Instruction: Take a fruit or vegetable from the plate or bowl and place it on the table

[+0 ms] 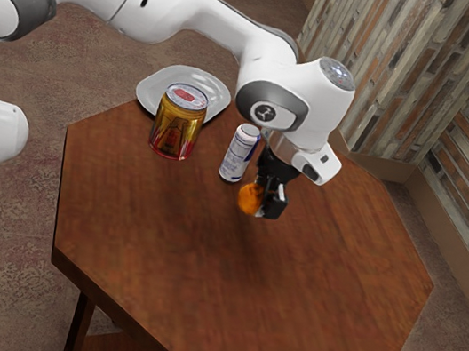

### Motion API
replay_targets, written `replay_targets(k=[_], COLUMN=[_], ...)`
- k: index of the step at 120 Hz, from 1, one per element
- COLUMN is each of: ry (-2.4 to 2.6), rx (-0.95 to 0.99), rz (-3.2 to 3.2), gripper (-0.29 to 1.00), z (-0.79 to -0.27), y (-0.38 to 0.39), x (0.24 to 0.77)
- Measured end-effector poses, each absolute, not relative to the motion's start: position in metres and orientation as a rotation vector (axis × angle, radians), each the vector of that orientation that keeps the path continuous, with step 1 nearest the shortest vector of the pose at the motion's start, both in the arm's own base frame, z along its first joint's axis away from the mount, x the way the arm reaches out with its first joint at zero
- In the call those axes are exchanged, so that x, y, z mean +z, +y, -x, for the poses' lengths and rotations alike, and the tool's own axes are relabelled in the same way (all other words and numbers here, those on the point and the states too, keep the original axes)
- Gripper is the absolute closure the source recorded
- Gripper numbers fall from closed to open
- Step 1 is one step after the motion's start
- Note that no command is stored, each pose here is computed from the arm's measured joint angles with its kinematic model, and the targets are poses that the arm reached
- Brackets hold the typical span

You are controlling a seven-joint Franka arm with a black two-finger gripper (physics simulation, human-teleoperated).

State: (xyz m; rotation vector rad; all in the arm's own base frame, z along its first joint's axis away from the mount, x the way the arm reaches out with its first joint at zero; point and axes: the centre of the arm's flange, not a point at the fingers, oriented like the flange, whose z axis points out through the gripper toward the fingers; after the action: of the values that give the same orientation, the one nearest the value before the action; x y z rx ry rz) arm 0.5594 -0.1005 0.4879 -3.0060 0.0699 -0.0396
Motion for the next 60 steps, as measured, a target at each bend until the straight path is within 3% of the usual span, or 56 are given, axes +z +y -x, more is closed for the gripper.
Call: replay_targets(k=[25, 43, 60], ry=[0.049, -0.053, -0.244], rx=[-0.079, -0.239, -0.319], rz=[3.014, 3.051, 2.966], gripper=[0.07, 0.04, 0.03], z=[-0.562, -0.589, -0.578], y=[-0.089, -0.016, 0.057], x=[0.500, 0.586, 0.674])
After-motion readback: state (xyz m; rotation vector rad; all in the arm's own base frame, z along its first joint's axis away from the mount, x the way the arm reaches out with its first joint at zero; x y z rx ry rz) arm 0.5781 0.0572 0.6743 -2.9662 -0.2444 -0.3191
